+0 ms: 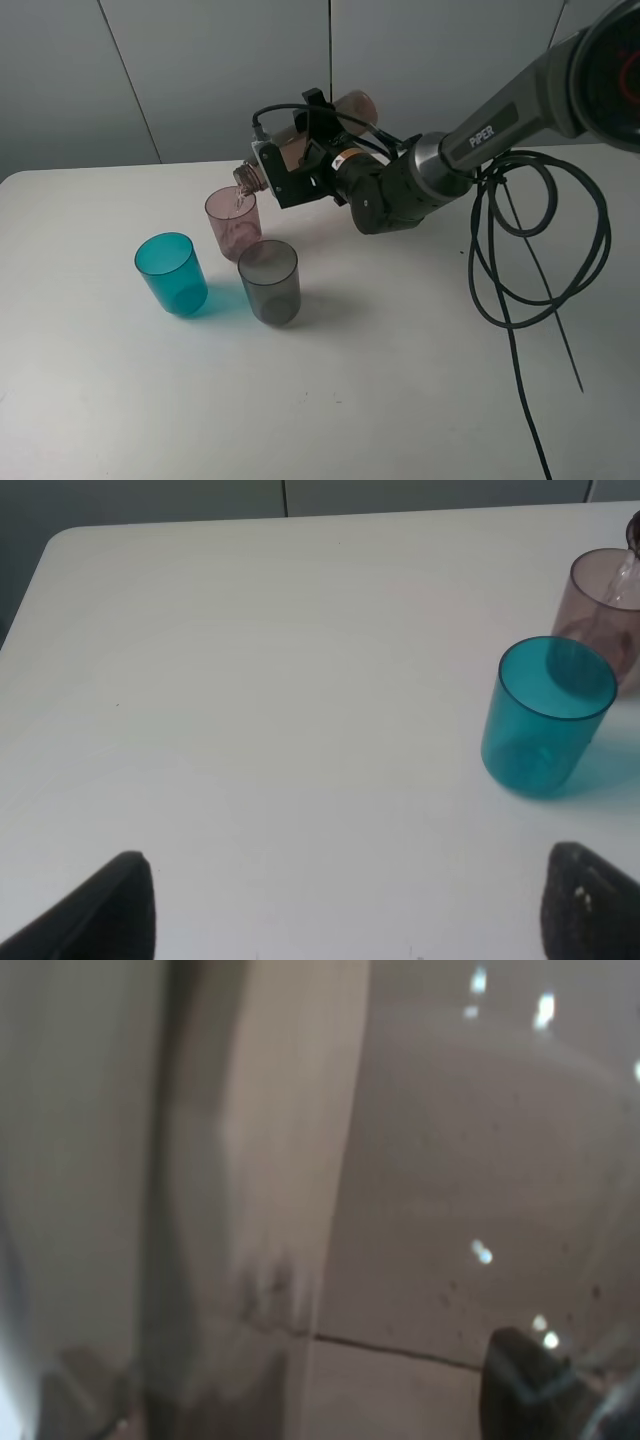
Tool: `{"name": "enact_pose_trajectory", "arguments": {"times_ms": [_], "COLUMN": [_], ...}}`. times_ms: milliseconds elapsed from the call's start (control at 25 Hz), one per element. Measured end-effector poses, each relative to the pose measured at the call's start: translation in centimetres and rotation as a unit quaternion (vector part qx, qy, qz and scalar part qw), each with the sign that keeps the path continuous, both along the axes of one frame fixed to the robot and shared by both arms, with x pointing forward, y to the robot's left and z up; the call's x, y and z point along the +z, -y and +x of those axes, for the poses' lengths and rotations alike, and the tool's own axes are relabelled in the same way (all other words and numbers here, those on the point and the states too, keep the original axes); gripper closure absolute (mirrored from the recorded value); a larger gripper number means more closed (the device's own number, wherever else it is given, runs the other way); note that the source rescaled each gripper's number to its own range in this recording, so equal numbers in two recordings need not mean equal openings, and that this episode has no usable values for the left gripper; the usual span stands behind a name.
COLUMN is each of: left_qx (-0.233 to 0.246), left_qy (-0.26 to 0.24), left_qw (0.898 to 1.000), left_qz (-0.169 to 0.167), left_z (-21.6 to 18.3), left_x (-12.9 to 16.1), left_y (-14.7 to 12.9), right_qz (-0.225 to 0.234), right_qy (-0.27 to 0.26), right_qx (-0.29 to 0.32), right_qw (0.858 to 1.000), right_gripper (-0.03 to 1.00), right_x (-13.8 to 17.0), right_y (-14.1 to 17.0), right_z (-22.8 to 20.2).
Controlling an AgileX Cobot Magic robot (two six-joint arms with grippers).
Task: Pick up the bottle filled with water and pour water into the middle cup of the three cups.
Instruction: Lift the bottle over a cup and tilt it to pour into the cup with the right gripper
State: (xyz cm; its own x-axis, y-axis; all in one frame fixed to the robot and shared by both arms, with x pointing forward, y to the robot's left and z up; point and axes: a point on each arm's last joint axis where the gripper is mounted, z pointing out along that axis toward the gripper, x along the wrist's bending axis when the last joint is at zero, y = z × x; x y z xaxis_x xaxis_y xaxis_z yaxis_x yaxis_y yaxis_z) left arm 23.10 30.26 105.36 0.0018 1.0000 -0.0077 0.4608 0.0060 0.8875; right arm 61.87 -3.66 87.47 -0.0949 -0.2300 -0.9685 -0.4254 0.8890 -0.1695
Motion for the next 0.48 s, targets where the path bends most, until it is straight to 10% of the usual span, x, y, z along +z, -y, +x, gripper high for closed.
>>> {"name": "enact_pose_trajectory", "arguments": {"times_ms": [480], "left_qx": [-0.001], "left_qy": [0.0], "left_qw": [1.0], "left_qz": [0.002], "left_z": [0.0], "left_x": [0.0], "left_y": [0.0], "right_qz": [-0.001], "right_qy": [0.036], "right_qx": [0.018], "right_qw": [0.999], "right_gripper": [0.96], "right_x": [1.2], "right_y": [-0.7], "right_z": [0.5]}}
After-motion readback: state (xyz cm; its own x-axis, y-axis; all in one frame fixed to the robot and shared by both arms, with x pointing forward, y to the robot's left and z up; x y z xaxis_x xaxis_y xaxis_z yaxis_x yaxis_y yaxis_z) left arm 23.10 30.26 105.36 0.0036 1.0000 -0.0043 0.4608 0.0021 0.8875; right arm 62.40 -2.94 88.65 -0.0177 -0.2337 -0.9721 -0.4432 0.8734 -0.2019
